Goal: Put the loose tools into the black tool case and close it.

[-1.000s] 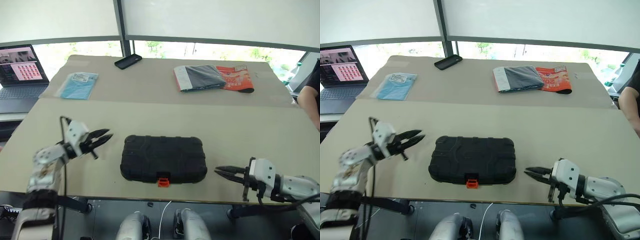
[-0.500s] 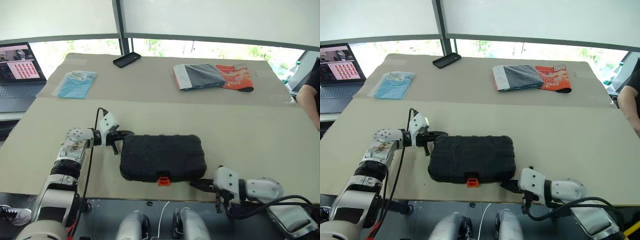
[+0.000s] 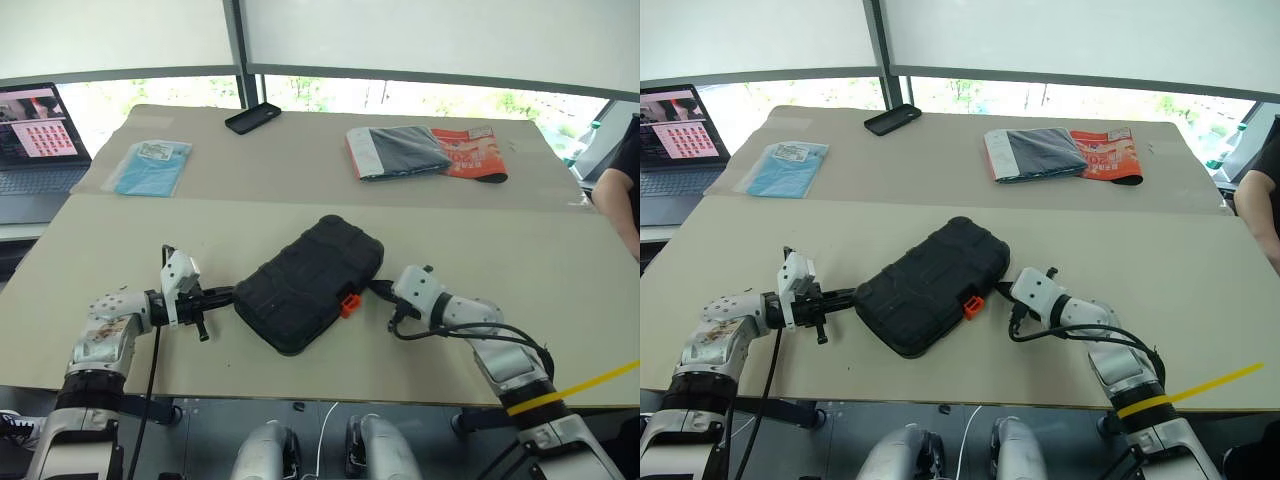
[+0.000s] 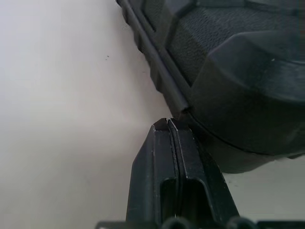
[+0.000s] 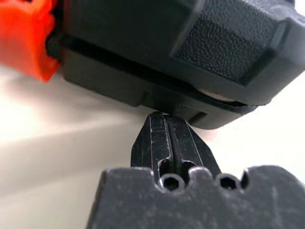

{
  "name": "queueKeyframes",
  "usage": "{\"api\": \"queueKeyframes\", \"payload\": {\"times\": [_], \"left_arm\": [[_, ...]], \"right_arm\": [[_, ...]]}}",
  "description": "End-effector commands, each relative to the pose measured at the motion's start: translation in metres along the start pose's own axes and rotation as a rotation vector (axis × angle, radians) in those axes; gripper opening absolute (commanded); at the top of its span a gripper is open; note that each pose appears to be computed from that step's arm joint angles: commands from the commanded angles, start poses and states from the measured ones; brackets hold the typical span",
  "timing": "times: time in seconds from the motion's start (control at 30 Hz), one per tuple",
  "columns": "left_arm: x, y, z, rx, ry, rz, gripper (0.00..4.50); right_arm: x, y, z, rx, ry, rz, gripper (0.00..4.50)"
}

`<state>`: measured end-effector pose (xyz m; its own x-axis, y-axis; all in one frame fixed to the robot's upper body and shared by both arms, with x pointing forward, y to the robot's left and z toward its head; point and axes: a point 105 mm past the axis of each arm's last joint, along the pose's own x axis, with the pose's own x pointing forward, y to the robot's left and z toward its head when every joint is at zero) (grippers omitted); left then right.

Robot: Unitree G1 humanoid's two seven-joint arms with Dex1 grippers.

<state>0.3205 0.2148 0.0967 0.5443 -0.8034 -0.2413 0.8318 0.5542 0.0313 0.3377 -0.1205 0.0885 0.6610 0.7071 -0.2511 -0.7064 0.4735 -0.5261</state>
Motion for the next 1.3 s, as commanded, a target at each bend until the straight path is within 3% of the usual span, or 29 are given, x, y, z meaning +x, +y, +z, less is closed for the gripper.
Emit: {"api": "queueKeyframes", "payload": {"times": [0.03,0.13,0.27,0.43,0.6,1.1,1.3], "left_arm": [[-0.011,0.014,0.035,0.053,-0.075,0.086,0.06],[0.005,-0.008,0.080,0.093,-0.155,-0.078,0.06],[0.034,-0.029,0.097,0.121,-0.137,-0.197,0.06],[0.082,-0.055,0.088,0.151,-0.033,-0.292,0.06],[0.105,-0.059,0.047,0.151,0.216,-0.317,0.06],[0.110,-0.068,0.029,0.085,0.262,-0.321,0.06],[0.108,-0.068,0.025,0.063,0.269,-0.311,0.06]], "right_arm": [[-0.007,-0.008,0.011,-0.039,-0.053,0.007,0.00],[-0.026,-0.005,0.008,0.010,-0.055,0.029,0.00],[-0.040,0.005,0.005,0.063,-0.061,0.050,0.00],[-0.047,0.023,0.007,0.152,-0.068,0.073,0.00],[-0.043,0.034,0.018,0.184,-0.099,0.067,0.00],[-0.018,0.045,0.033,0.202,-0.145,0.113,0.00],[-0.014,0.041,0.058,0.193,-0.255,0.111,0.00]]}}
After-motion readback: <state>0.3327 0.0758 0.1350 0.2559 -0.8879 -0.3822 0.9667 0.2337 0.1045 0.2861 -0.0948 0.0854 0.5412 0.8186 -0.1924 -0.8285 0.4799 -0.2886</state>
